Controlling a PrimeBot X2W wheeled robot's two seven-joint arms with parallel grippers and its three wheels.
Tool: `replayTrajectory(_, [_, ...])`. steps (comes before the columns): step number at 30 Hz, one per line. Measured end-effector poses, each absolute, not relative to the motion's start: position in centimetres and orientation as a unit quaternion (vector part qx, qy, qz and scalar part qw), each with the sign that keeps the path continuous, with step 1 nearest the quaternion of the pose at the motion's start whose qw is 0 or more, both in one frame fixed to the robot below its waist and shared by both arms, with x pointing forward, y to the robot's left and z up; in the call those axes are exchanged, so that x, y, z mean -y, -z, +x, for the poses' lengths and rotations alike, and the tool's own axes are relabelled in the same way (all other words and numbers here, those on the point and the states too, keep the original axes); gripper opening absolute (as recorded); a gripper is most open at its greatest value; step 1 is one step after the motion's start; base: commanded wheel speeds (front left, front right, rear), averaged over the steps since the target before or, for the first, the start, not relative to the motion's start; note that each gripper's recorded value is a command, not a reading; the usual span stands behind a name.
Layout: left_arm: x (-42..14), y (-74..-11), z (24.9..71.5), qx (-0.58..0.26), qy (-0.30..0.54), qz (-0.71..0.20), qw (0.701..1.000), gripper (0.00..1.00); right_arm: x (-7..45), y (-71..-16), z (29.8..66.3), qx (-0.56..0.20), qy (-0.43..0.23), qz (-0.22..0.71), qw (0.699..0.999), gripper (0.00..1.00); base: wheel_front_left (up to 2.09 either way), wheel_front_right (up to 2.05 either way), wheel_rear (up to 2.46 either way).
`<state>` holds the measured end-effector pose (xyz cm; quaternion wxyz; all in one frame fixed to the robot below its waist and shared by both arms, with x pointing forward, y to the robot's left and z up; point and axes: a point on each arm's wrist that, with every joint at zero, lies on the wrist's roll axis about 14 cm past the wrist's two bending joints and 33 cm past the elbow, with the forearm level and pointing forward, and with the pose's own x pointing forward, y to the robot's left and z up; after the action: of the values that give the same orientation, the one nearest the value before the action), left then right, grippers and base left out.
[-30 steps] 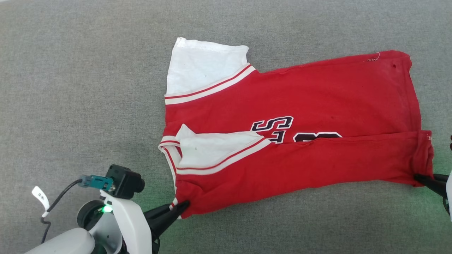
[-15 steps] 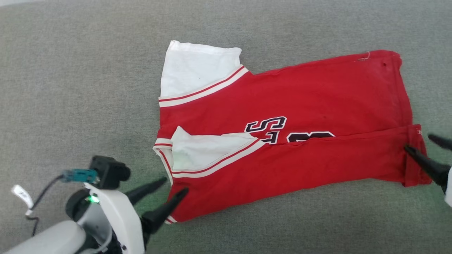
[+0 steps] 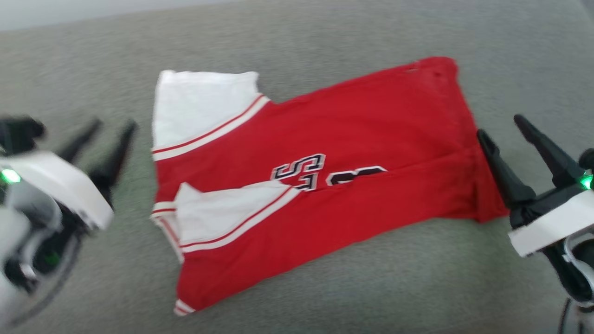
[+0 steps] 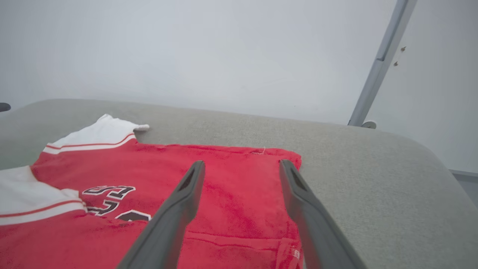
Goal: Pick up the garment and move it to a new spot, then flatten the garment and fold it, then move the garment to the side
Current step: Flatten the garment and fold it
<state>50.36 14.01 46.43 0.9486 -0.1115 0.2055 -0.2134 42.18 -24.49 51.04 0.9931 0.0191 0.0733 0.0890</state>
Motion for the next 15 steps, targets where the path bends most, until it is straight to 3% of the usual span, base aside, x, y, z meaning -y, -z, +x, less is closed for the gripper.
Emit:
replayTrajectory(7, [-12.9, -46.9, 57.4, -0.211, 0.201, -0.078, 0.953, 1.00, 27.0, -53.2, 40.8, 0.003, -0.021, 0.039, 0.999, 1.00, 0.00, 0.00, 0.00])
replayTrajectory(15, [-10.2, -41.5, 59.8, -0.382, 0.230, -0.025, 0.895, 1.00, 29.1, -51.6, 40.1, -0.016, 0.016, 0.036, 0.999, 1.00, 0.00, 0.00, 0.00])
